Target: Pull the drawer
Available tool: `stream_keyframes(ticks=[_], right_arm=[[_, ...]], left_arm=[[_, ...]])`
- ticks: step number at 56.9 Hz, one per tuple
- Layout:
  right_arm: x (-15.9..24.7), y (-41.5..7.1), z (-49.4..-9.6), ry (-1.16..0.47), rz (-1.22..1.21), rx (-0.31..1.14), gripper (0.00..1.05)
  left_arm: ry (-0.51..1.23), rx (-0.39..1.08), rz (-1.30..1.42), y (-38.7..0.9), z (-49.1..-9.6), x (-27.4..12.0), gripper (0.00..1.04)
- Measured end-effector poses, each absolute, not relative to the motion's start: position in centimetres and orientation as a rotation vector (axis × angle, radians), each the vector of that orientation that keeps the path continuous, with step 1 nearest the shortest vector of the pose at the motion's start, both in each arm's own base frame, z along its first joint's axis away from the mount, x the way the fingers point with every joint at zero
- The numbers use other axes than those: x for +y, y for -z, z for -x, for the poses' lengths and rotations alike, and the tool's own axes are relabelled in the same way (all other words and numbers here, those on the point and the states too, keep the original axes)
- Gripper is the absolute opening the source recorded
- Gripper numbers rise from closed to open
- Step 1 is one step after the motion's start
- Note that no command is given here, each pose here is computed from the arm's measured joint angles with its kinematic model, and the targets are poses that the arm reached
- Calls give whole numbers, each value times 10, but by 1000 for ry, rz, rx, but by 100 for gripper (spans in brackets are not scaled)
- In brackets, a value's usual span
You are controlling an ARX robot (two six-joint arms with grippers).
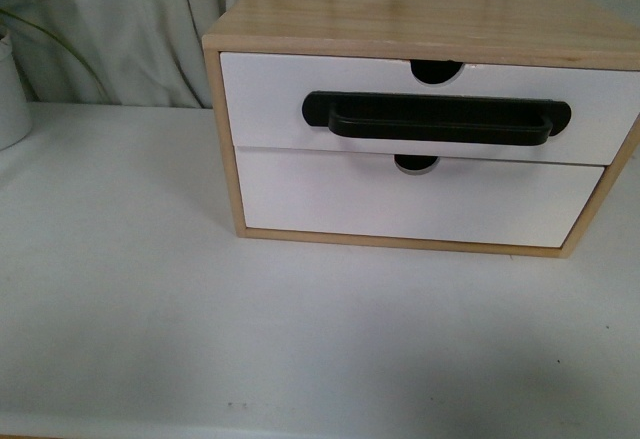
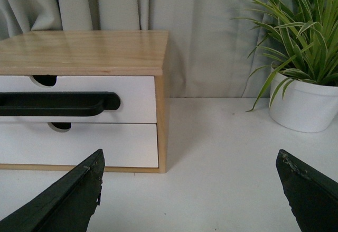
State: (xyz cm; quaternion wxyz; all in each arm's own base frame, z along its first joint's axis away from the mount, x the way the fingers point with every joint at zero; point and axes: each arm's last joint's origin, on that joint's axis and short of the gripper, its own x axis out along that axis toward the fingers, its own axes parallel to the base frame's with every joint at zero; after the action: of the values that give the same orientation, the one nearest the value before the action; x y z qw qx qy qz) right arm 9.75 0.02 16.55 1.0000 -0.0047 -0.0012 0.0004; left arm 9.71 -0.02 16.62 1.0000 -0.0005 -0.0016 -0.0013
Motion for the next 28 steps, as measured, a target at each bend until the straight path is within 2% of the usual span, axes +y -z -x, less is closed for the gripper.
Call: stream_keyframes(ticks=[28], right_arm=[[0,-165,-98,-1,9,-2,96]], left_arm=[[3,-3,1,-166,-97,0,98]])
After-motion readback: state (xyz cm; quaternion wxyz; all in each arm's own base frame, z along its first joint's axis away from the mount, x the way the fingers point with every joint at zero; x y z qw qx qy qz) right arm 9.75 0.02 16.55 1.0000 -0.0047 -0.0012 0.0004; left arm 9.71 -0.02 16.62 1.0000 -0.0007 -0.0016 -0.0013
